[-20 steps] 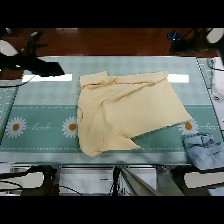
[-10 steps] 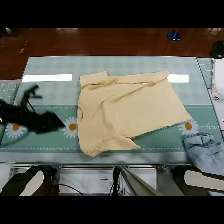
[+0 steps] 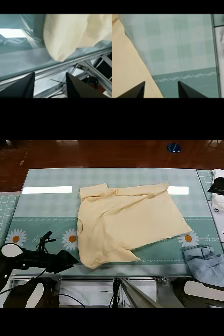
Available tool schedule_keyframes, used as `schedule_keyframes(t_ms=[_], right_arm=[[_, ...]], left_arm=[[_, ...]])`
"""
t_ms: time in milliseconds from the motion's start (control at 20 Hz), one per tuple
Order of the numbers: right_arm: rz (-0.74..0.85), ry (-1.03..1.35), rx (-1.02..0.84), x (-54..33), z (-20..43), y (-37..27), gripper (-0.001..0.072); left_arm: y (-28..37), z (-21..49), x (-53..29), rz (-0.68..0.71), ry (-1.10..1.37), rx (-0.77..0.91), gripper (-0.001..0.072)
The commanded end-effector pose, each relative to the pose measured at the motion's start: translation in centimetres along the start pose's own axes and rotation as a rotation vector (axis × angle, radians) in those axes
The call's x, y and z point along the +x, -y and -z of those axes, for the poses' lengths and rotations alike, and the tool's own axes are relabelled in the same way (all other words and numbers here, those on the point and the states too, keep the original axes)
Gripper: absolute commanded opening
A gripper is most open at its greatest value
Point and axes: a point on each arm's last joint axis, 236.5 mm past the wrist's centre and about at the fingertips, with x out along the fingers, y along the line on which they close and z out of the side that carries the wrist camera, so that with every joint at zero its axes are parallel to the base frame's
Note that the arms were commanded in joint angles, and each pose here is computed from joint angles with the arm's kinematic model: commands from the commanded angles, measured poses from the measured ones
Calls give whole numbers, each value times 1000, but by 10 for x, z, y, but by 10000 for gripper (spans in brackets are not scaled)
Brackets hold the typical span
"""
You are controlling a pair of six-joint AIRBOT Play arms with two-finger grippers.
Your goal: Fold the shirts.
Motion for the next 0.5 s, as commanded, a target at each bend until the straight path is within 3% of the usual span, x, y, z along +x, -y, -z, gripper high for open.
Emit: schedule_keyframes(t_ms=[0,100,200,450], right_arm=[[-8,-31,-8,7,10,1,489],[3,-35,-11,7,11,4,489],[16,-38,-15,7,12,7,489],[29,-45,-18,7,13,10,488]], left_arm=[[-8,-10,8,-10,26,-30,461],[-8,-10,19,-21,-4,-28,468],[-3,-9,34,-21,-32,-20,532],[10,-7,73,-52,-69,18,536]])
